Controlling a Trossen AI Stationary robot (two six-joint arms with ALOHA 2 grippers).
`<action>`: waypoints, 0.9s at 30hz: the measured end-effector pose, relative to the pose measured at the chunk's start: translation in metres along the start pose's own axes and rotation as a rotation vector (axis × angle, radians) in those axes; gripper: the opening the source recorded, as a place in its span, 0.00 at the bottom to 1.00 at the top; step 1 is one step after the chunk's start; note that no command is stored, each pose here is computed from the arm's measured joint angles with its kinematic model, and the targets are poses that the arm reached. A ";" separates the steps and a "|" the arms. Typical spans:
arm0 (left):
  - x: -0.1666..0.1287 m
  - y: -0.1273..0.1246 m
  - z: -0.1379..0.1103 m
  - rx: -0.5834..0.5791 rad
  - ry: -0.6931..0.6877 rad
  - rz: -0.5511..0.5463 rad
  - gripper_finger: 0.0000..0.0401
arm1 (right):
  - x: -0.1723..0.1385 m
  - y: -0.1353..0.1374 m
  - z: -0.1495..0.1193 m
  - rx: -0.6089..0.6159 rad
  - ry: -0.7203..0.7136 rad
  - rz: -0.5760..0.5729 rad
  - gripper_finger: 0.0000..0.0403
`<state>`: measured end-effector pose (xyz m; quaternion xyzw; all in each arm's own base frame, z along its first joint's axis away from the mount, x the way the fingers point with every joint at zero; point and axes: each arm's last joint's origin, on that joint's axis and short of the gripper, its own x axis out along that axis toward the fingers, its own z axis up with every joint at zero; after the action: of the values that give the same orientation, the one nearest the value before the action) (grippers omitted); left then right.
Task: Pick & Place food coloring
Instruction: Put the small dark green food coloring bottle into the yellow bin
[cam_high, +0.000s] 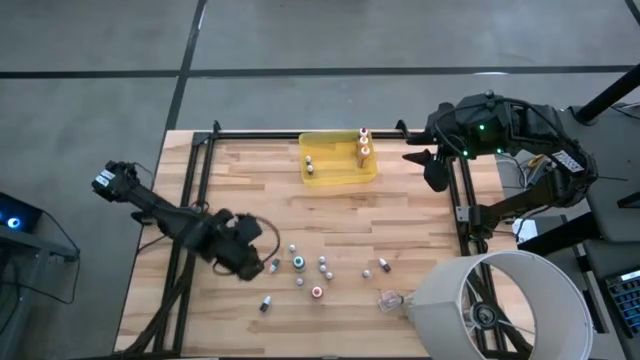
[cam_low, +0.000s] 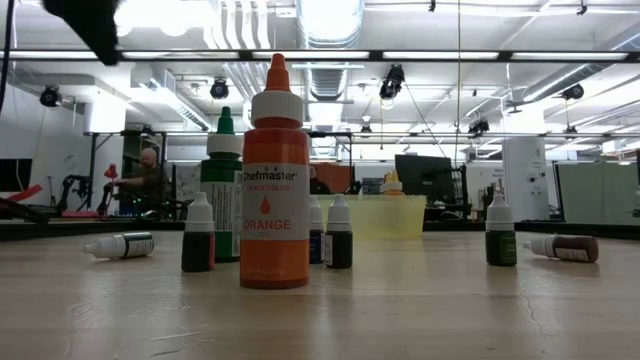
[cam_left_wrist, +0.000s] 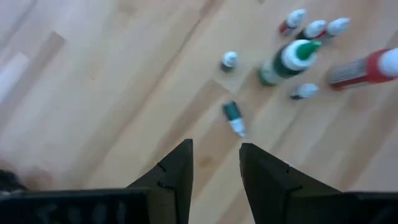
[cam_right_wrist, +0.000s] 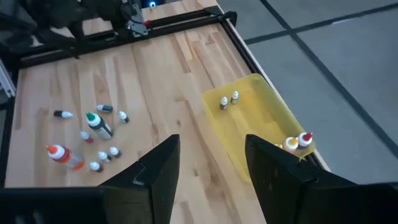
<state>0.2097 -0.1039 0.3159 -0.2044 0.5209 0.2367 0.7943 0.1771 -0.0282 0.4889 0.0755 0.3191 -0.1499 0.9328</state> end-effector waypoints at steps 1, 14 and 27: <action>0.002 0.003 0.005 0.023 0.008 0.003 0.26 | 0.000 0.000 0.000 0.009 0.001 0.000 0.43; 0.026 0.056 0.077 0.236 0.079 -0.078 0.26 | 0.000 0.000 -0.001 0.078 0.005 -0.002 0.43; 0.039 0.064 0.090 0.919 0.041 -0.111 0.26 | 0.000 0.000 0.000 0.107 0.005 -0.005 0.43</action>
<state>0.2506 0.0053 0.3087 0.1364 0.5757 -0.0658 0.8035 0.1772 -0.0283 0.4883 0.1249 0.3133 -0.1690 0.9261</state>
